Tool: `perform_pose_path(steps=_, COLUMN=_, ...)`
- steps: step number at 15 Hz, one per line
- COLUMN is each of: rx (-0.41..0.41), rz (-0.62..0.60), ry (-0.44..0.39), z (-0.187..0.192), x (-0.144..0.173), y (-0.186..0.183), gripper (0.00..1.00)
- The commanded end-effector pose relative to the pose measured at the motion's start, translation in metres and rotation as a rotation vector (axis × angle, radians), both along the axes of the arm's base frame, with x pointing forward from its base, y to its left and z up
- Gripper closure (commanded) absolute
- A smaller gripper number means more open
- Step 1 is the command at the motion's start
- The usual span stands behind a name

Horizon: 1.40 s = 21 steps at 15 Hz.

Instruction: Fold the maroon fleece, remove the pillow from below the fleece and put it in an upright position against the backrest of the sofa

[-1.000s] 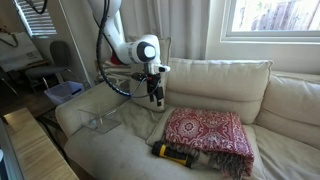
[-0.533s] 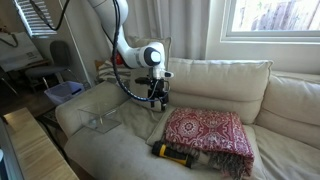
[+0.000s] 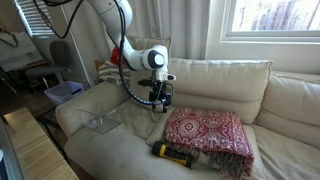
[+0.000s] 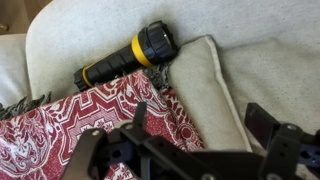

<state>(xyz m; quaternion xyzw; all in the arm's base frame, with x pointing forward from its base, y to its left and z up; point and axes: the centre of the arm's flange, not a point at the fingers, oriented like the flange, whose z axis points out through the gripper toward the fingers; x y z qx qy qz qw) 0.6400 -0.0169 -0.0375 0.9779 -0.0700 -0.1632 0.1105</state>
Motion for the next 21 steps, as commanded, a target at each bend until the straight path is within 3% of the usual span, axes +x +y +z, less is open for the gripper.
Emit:
perform_pose_path(steps=1, rx=0.001, rz=0.0, ry=0.0, z=0.0, x=0.0, y=0.0, gripper=0.0)
perform_pose_path(steps=4, rx=-0.025, rz=-0.005, ry=0.004, z=-0.021, x=0.011, y=-0.001, gripper=0.0)
perform_pose_path(steps=8, rx=-0.002, rz=0.132, ry=-0.015, z=-0.044, x=0.023, y=0.005, gripper=0.0)
perform_pose_path(steps=14, rx=-0.073, rz=0.282, ry=-0.065, z=-0.082, x=0.036, y=0.016, gripper=0.0)
perform_pose_path(steps=21, rx=-0.185, rz=0.365, ry=-0.141, z=-0.119, x=0.042, y=0.013, gripper=0.0)
